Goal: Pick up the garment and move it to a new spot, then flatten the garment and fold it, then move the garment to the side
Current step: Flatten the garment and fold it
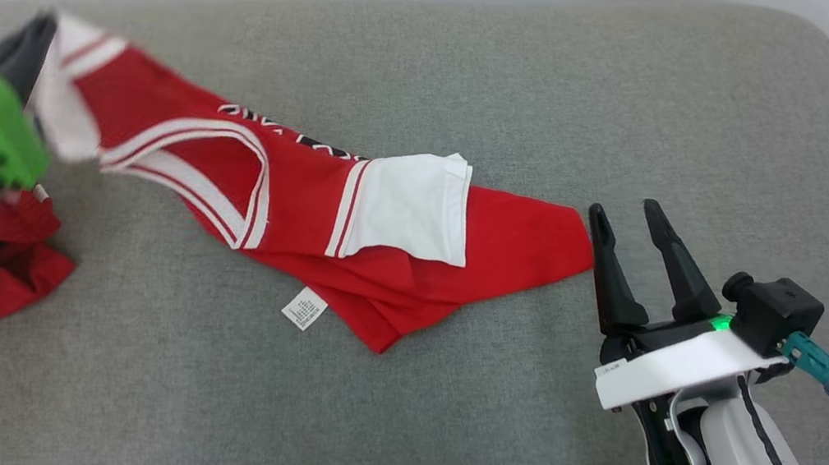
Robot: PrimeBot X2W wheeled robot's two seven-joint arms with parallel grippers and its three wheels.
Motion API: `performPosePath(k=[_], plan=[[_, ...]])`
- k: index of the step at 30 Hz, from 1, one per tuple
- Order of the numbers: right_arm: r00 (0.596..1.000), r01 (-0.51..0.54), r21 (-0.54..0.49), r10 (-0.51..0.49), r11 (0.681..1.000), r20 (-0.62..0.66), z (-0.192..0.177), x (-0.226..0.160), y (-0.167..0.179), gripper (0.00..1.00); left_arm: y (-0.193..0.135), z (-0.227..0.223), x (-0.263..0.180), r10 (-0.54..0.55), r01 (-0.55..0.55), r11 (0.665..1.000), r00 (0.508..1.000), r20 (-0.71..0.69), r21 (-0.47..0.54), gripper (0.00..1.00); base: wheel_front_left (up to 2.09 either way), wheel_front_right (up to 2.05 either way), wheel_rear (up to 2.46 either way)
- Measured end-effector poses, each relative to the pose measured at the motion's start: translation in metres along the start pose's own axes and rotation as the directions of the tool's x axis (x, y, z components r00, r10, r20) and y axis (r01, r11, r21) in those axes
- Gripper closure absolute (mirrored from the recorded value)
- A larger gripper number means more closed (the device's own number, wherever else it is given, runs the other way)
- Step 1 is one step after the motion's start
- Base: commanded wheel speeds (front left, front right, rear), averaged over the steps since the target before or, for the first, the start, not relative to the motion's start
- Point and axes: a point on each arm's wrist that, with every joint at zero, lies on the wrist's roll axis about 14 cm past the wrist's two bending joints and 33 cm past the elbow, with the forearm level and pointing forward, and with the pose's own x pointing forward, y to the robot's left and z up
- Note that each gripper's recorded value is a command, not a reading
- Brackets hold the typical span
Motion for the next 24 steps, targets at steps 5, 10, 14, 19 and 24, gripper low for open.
performPosePath(k=[5,10,14,19,24], plan=[[1.0,-0.001,0.003,0.001,1.0,-0.012,-0.005,0.002,-0.001,0.0,0.031,-0.047,-0.014,0.078,-0.079,0.997,0.989,-0.123,-0.003,1.0,0.0,0.0,0.0],[1.0,0.005,0.0,-0.005,1.0,-0.023,-0.009,0.003,-0.004,0.0,0.04,-0.064,-0.018,0.105,-0.103,0.994,0.982,-0.155,0.018,0.96,0.0,0.0,0.0],[1.0,0.002,-0.002,-0.002,1.0,-0.027,-0.01,0.004,-0.003,0.0,0.062,-0.084,-0.033,0.166,-0.152,0.985,0.967,-0.192,0.087,0.0,0.0,0.0,0.0],[0.999,0.005,-0.002,-0.005,1.0,-0.031,-0.012,0.004,-0.004,0.0,0.06,-0.09,-0.034,0.166,-0.146,0.982,0.972,-0.167,0.123,0.0,0.0,0.0,0.0],[0.999,0.017,-0.005,-0.017,1.0,-0.033,-0.012,0.005,-0.01,0.0,0.039,-0.07,-0.023,0.126,-0.124,0.986,0.992,-0.018,0.108,0.0,0.0,0.0,0.0]])
